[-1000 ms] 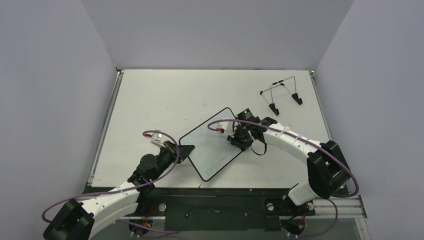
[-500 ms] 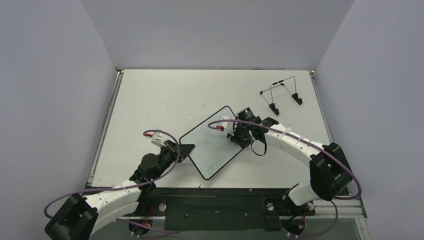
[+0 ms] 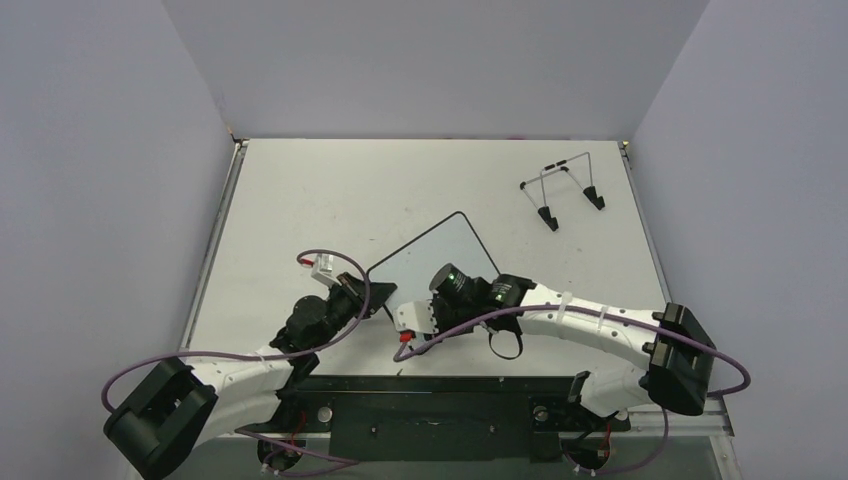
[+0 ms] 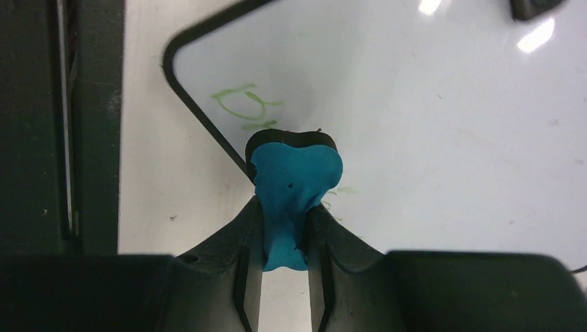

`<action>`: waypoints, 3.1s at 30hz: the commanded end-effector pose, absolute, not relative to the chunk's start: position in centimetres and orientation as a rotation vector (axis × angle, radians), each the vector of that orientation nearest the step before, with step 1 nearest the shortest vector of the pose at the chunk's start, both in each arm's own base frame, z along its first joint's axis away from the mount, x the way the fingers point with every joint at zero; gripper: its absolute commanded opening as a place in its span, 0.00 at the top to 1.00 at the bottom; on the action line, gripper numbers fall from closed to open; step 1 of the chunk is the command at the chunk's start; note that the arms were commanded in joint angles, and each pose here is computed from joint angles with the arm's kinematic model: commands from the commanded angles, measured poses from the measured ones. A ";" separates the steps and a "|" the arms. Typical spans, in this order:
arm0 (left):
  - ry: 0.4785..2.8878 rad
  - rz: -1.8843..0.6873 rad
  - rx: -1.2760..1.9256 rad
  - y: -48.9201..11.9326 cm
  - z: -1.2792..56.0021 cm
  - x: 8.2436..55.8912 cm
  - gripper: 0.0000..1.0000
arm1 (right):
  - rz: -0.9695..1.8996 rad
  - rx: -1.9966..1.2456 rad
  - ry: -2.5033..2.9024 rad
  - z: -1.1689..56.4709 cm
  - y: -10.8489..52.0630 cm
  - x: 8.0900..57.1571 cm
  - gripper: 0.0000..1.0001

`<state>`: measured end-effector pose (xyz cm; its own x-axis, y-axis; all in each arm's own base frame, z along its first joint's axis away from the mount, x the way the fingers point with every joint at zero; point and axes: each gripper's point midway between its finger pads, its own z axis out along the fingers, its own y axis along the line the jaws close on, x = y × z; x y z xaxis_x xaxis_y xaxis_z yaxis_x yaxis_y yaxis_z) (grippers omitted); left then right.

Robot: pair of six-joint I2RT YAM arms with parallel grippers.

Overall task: Erase the whiteboard
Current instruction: Erase the whiteboard at the center of the board.

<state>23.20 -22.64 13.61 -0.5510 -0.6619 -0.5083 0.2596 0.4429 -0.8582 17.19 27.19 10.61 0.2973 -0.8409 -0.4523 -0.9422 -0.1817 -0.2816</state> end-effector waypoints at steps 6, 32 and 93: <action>1.567 -1.438 -0.248 -24.8 20.4 23.5 1.00 | -0.016 -2.116 1.383 10.1 29.5 16.3 1.00; 1.601 -1.414 -0.257 -24.1 19.4 22.9 1.00 | -0.014 -2.336 1.230 7.6 28.7 12.8 1.00; 1.628 -1.454 -0.268 -24.5 18.9 22.4 1.00 | -0.086 -2.307 1.289 6.8 28.0 13.9 1.00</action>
